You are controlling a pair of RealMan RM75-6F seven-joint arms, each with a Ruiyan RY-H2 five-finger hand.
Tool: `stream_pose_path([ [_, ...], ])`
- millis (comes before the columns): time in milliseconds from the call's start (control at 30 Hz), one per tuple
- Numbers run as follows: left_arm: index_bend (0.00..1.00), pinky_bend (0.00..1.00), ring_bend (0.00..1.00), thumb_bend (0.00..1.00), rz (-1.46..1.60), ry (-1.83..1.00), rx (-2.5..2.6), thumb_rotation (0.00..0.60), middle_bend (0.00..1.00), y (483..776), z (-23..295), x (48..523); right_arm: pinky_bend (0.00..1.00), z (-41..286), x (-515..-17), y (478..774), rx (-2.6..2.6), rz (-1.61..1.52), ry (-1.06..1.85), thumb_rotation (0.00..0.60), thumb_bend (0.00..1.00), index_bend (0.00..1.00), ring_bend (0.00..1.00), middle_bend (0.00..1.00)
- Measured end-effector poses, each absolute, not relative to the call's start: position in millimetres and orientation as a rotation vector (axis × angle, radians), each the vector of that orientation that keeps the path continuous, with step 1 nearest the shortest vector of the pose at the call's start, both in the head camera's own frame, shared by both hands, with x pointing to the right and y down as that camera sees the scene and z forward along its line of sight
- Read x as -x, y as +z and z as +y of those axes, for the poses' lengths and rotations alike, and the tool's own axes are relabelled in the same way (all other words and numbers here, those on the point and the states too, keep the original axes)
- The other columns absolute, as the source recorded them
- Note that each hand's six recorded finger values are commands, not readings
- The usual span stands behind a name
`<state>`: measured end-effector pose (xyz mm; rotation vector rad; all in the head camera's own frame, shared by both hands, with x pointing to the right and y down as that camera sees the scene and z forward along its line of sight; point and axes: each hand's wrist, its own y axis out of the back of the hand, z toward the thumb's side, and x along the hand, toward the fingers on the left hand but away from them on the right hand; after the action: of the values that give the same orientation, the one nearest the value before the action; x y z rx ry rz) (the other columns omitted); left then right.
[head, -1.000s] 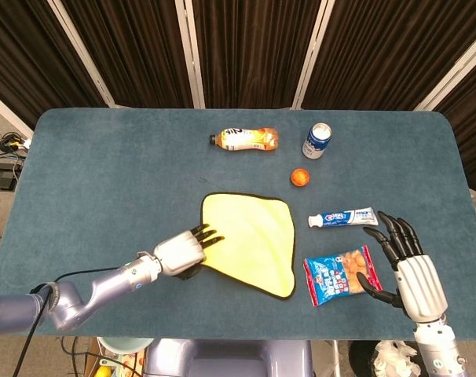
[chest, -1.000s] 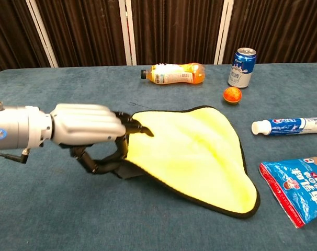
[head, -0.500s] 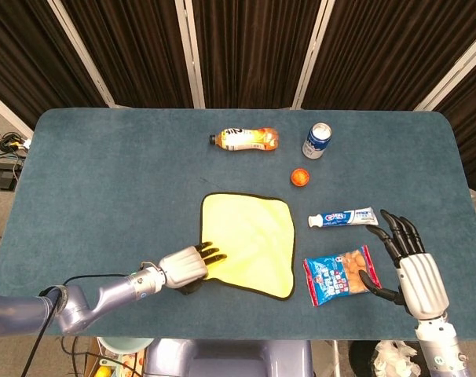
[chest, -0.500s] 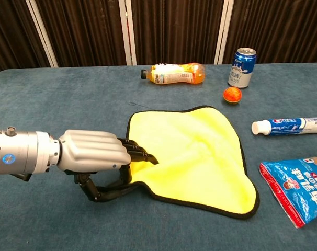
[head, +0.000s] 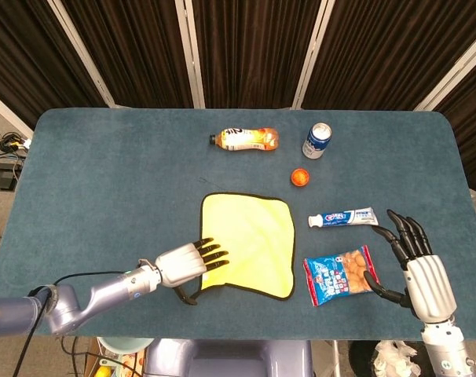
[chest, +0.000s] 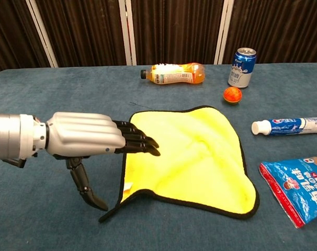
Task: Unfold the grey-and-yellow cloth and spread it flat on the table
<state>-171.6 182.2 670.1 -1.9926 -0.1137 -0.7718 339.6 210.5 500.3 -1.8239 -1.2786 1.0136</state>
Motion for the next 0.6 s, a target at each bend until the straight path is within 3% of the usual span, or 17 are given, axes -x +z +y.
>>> stream_pose_path([
  [100, 0.0, 0.05, 0.0, 0.01, -0.088, -0.782, 1.983, 0.445, 0.0, 660, 175, 181, 0.0, 212, -338, 499, 1.823, -1.276, 1.009, 0.6, 0.32, 0.17, 0.0, 0.0],
  [200, 0.0, 0.12, 0.08, 0.06, -0.038, -0.797, 1.956, 0.503, 0.18, 652, 163, 189, 0.0, 213, -339, 497, 1.818, -1.276, 1.009, 0.6, 0.32, 0.17, 0.0, 0.0],
  [233, 0.01, 0.26, 0.23, 0.09, -0.017, -0.802, 1.943, 0.548, 0.35, 650, 159, 191, 0.0, 214, -340, 497, 1.818, -1.277, 1.01, 0.6, 0.32, 0.17, 0.0, 0.0],
  [267, 0.02, 0.46, 0.45, 0.15, 0.003, -0.808, 1.928, 0.586, 0.56, 650, 154, 193, 0.0, 214, -340, 497, 1.819, -1.278, 1.011, 0.6, 0.32, 0.17, 0.0, 0.0],
  [300, 0.03, 0.6, 0.6, 0.2, 0.022, -0.819, 1.906, 0.597, 0.68, 650, 148, 195, 0.0, 214, -341, 497, 1.818, -1.279, 1.013, 0.6, 0.32, 0.17, 0.0, 0.0],
  [333, 0.05, 0.78, 0.78, 0.3, 0.031, -0.823, 1.885, 0.6, 0.85, 651, 143, 195, 0.0, 214, -342, 498, 1.817, -1.279, 1.016, 0.6, 0.32, 0.17, 0.0, 0.0],
  [367, 0.07, 0.9, 0.91, 0.42, 0.041, -0.825, 1.863, 0.6, 0.95, 652, 139, 195, 0.0, 214, -342, 498, 1.817, -1.278, 1.018, 0.6, 0.32, 0.17, 0.0, 0.0],
  [433, 0.12, 0.99, 0.99, 0.62, 0.063, -0.829, 1.822, 0.6, 1.0, 656, 129, 193, 0.0, 214, -342, 498, 1.817, -1.275, 1.021, 0.6, 0.32, 0.17, 0.0, 0.0],
  [500, 0.15, 1.0, 1.0, 0.8, 0.082, -0.834, 1.8, 0.6, 1.0, 661, 120, 185, 0.0, 213, -343, 498, 1.814, -1.274, 1.022, 0.6, 0.32, 0.17, 0.0, 0.0],
  [600, 0.15, 1.0, 1.0, 0.92, 0.076, -0.841, 1.785, 0.6, 1.0, 668, 113, 174, 0.0, 213, -343, 498, 1.816, -1.274, 1.023, 0.6, 0.32, 0.17, 0.0, 0.0],
])
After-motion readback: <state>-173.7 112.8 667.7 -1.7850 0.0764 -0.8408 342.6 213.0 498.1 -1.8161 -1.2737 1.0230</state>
